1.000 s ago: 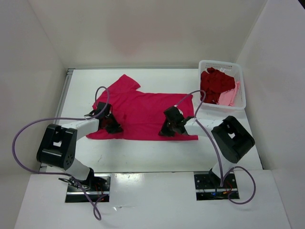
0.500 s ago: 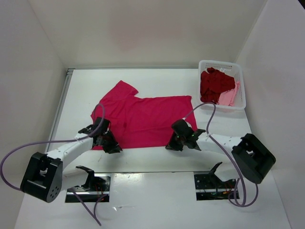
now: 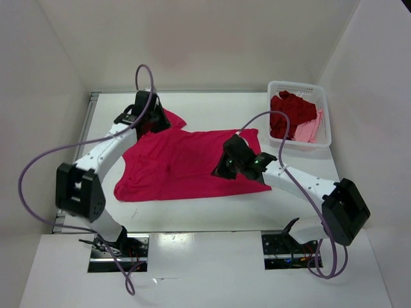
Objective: Fold and stack the t-shirts
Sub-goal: Grap the side of the flattened tshirt furthest away from the robot with both arms
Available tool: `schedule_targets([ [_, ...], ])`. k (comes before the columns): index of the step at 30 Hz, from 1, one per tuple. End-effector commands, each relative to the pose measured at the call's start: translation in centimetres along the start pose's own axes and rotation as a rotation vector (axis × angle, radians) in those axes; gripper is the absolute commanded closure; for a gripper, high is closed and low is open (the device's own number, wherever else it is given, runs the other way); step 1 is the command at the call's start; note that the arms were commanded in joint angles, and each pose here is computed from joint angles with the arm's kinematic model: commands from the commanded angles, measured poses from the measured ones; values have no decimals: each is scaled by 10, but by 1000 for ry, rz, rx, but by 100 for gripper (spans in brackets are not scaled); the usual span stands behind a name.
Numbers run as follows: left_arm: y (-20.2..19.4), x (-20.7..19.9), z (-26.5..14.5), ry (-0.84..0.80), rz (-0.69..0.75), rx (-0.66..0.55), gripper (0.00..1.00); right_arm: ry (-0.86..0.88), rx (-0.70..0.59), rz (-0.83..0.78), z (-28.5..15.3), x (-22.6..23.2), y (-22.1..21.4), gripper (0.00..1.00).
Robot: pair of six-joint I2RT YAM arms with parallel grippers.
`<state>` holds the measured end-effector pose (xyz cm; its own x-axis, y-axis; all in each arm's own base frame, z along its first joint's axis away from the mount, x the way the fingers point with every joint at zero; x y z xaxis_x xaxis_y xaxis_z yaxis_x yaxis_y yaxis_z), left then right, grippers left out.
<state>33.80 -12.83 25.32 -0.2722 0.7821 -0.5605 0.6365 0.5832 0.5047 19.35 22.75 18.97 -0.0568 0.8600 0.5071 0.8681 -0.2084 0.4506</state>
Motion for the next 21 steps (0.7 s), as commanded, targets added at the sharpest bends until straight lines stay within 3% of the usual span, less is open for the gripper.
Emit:
schedule_targets([
  [1, 50, -15, 50, 10, 142, -170, 72, 2, -58, -50, -6, 9, 14, 100],
  [4, 69, -16, 99, 30, 196, -248, 67, 26, -75, -42, -11, 8, 21, 100],
  [8, 112, -8, 157, 67, 158, -247, 60, 46, -76, -56, -11, 14, 28, 100],
  [9, 108, 12, 182, 128, 147, -181, 59, 53, -69, -57, -12, 14, 28, 99],
  [13, 131, 12, 212, 167, 163, -226, 51, 74, -76, -60, -17, 16, 32, 97],
  [21, 138, 37, 240, 201, 187, -208, 48, 69, -83, -67, -20, 7, 40, 96],
])
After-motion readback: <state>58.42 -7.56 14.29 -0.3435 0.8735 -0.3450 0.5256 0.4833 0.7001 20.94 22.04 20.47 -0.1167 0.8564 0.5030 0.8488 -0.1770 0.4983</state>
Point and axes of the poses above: each gripper's point midway between its finger pads, its own z axis out along the fingers, its own x axis along the line the jaws close on, y = z × x, the point moved 10 cm from there along -z, back along the fingers, and after that the axes turned 12 degrees about -z, right-handed, at the moved point
